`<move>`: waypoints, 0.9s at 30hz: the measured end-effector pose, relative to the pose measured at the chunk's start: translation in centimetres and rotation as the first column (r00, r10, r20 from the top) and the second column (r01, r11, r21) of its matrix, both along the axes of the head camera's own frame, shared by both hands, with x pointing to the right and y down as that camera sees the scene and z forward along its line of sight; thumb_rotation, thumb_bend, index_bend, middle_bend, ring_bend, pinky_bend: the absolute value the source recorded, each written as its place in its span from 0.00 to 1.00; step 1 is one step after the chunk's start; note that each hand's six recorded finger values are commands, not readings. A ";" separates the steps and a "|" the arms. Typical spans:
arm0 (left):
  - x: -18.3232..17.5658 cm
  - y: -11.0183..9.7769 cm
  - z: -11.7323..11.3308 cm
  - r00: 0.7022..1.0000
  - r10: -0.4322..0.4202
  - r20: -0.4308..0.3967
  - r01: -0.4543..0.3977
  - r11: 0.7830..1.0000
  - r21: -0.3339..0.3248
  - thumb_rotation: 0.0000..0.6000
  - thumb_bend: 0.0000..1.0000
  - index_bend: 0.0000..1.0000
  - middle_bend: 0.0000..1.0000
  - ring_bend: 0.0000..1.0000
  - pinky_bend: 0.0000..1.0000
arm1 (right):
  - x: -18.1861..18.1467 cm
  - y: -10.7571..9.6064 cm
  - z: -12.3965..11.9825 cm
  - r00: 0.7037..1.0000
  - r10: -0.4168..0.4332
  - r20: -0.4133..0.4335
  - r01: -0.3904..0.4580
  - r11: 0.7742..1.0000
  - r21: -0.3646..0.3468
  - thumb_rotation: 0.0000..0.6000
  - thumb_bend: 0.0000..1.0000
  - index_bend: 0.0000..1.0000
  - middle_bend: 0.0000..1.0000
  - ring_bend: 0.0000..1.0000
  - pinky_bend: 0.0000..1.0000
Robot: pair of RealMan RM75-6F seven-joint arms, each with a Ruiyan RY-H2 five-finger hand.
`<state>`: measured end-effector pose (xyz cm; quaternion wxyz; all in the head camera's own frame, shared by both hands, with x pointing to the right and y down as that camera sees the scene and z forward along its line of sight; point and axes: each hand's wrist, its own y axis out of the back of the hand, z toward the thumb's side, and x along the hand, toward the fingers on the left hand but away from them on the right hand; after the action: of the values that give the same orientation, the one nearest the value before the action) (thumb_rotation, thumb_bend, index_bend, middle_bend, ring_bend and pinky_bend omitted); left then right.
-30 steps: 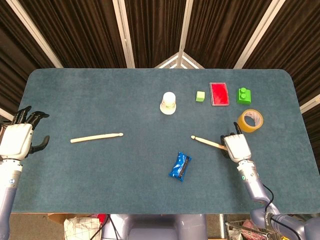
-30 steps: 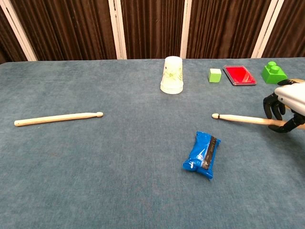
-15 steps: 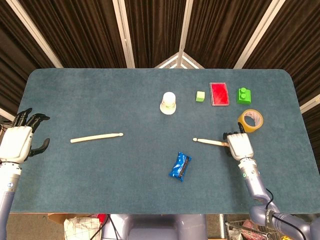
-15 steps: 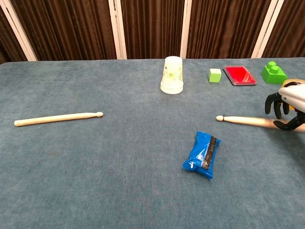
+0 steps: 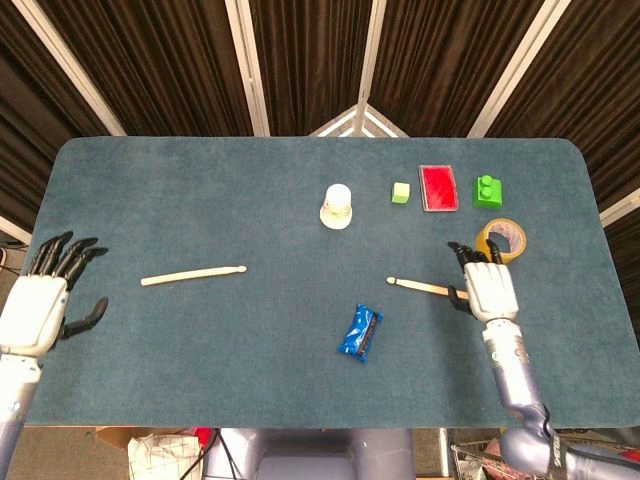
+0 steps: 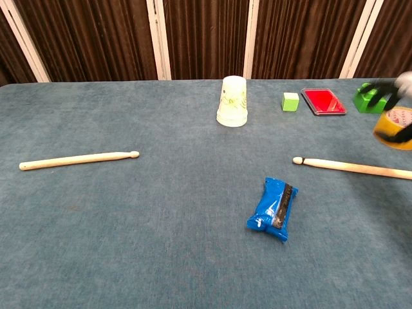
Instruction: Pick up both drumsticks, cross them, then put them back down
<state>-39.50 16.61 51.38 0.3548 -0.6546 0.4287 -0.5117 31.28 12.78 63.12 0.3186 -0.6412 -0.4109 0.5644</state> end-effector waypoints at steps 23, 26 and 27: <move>-5.4 9.9 -1.4 0.982 -0.158 0.102 0.160 0.987 -0.011 1.00 0.35 0.17 0.04 0.00 0.00 | 8.0 9.7 -9.2 0.982 -0.130 -0.134 0.150 0.978 0.146 1.00 0.42 0.05 0.07 0.15 0.05; -6.3 10.3 -0.7 0.979 -0.171 0.109 0.177 0.983 -0.045 1.00 0.34 0.17 0.04 0.00 0.00 | 9.4 10.3 -9.6 0.978 -0.120 -0.171 0.142 0.982 0.124 1.00 0.42 0.05 0.06 0.15 0.05; -6.6 10.3 -0.6 0.978 -0.174 0.116 0.180 0.982 -0.052 1.00 0.34 0.17 0.04 0.00 0.00 | 9.8 10.5 -9.8 0.977 -0.113 -0.181 0.136 0.983 0.120 1.00 0.42 0.05 0.06 0.15 0.05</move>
<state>-46.08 26.95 50.79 0.3103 -0.5953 0.4488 -0.5898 41.11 23.25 53.35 0.4295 -0.5918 -0.3767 0.5687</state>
